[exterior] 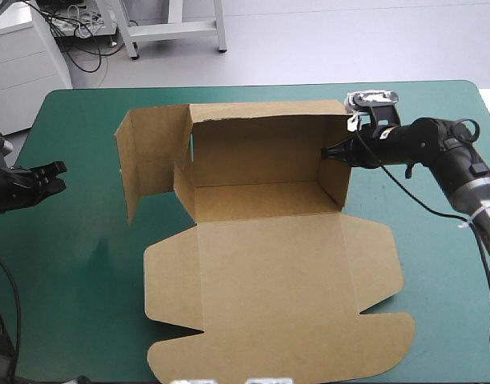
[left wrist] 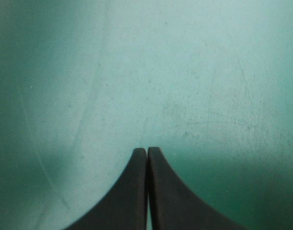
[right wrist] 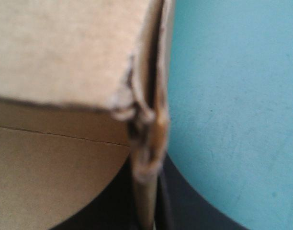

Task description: Fold the box

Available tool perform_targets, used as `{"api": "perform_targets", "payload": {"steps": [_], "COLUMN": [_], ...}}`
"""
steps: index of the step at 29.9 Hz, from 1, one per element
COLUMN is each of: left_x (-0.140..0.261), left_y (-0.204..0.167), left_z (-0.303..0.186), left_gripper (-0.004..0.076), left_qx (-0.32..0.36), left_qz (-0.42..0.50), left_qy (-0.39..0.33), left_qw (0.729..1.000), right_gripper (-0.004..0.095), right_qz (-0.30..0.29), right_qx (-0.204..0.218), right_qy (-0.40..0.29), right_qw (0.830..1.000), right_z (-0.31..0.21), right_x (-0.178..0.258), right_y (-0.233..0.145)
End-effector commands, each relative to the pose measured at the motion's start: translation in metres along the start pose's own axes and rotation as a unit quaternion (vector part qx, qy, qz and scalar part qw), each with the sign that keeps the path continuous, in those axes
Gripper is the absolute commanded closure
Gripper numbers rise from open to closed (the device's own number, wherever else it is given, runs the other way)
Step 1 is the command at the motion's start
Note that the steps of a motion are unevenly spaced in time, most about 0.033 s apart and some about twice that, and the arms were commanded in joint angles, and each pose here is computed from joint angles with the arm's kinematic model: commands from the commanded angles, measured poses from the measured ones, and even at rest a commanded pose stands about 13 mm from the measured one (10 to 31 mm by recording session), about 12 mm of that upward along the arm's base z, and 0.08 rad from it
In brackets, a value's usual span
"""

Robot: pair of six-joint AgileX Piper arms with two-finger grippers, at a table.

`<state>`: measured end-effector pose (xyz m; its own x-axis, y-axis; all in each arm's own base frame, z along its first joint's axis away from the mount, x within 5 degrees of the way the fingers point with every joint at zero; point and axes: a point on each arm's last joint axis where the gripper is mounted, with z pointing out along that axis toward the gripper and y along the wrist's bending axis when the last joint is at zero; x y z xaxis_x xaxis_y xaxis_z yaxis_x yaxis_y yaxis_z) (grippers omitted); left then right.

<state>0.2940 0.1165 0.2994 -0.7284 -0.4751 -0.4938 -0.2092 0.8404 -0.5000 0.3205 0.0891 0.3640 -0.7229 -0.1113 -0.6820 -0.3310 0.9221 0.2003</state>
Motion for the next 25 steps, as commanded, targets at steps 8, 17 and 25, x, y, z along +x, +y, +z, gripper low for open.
{"api": "perform_targets", "payload": {"steps": [8, 17, 25], "left_x": [-0.013, -0.012, -0.011], "left_y": [-0.011, -0.012, -0.012], "left_z": [-0.016, -0.016, -0.016], "left_gripper": [0.0756, 0.0756, 0.0756], "left_qx": [0.007, 0.012, 0.014], "left_qz": [-0.010, -0.011, -0.010], "left_qy": [-0.068, -0.061, -0.057], "left_qw": [0.998, 0.998, 0.998], "right_gripper": [0.0916, 0.0916, 0.0916], "right_qz": [0.036, 0.053, 0.059], "right_qx": [0.026, 0.023, 0.024], "right_qy": [0.104, 0.172, 0.200], "right_qw": [0.994, 0.983, 0.978], "right_z": [-0.039, 0.012, 0.063], "right_x": [0.000, 0.006, -0.003], "right_y": [0.004, -0.008, -0.020]}}
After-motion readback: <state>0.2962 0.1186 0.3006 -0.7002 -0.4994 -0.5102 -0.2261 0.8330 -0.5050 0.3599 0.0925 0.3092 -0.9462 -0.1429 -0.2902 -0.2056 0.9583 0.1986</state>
